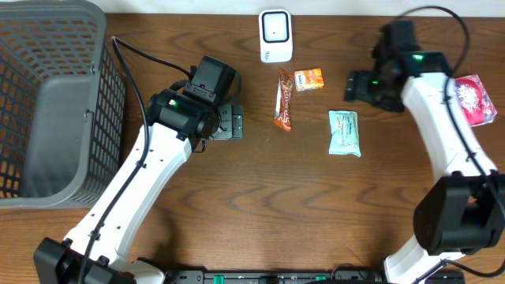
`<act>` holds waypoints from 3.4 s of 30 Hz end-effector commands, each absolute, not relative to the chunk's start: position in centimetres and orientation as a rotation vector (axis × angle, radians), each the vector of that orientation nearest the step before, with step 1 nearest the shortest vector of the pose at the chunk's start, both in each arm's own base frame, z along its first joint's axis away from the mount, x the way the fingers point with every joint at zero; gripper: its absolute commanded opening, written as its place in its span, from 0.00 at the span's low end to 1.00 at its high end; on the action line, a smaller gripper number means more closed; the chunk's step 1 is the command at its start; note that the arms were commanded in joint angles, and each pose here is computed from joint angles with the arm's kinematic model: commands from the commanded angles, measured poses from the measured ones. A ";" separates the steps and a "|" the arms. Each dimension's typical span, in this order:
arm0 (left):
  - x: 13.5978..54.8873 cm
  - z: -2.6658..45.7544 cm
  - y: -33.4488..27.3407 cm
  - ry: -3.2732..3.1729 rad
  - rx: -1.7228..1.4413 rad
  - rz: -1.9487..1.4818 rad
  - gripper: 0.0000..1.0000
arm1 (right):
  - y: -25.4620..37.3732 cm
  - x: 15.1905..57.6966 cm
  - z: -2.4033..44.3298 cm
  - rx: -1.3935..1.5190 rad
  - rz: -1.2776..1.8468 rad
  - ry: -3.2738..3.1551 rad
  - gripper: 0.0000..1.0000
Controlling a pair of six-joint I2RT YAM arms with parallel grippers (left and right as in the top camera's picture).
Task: Scan the item barcode
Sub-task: 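Grasp the green wipes pack with the right gripper, then lift the green wipes pack up to the scanner, then carry the green wipes pack right and drop it by the pink pack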
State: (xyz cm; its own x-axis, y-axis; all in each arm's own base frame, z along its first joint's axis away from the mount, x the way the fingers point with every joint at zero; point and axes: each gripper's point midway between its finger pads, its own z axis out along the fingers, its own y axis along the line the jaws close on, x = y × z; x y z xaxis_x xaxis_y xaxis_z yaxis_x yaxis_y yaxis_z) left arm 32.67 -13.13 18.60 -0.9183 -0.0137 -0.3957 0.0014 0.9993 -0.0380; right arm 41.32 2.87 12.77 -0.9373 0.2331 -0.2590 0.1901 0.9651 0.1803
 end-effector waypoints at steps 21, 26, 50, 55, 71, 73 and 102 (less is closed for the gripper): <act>32.7 18.5 -12.7 2.733 -0.020 -0.025 0.98 | 5.5 38.3 0.1 0.398 0.724 2.733 0.14; 32.7 18.5 -12.7 2.733 -0.020 -0.025 0.98 | 8.1 39.1 1.0 0.333 0.804 2.689 0.01; 32.6 18.5 -12.7 2.734 -0.020 -0.025 0.98 | 21.7 60.5 21.0 0.409 0.944 1.936 0.01; 32.7 18.5 -12.7 2.733 -0.021 -0.024 0.98 | 22.4 63.8 18.1 0.425 0.914 1.994 0.01; 32.7 18.5 -12.7 2.733 -0.020 -0.025 0.98 | 2.8 62.0 20.4 0.620 0.277 2.165 0.01; 32.7 18.5 -12.7 2.733 -0.020 -0.025 0.98 | -2.0 60.4 20.5 0.664 0.174 2.202 0.01; 32.7 18.5 -12.7 2.733 -0.020 -0.025 0.98 | -10.4 50.7 14.7 0.676 0.379 2.615 0.99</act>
State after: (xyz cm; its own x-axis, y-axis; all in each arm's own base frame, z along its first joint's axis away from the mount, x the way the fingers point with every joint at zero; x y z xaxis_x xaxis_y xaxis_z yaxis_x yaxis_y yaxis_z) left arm 32.67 -13.12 18.60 -0.9182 -0.0137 -0.3959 0.0013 0.9993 -0.0377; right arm 49.15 -16.68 14.33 -0.7012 0.6155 -0.3598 0.5851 0.7852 0.2030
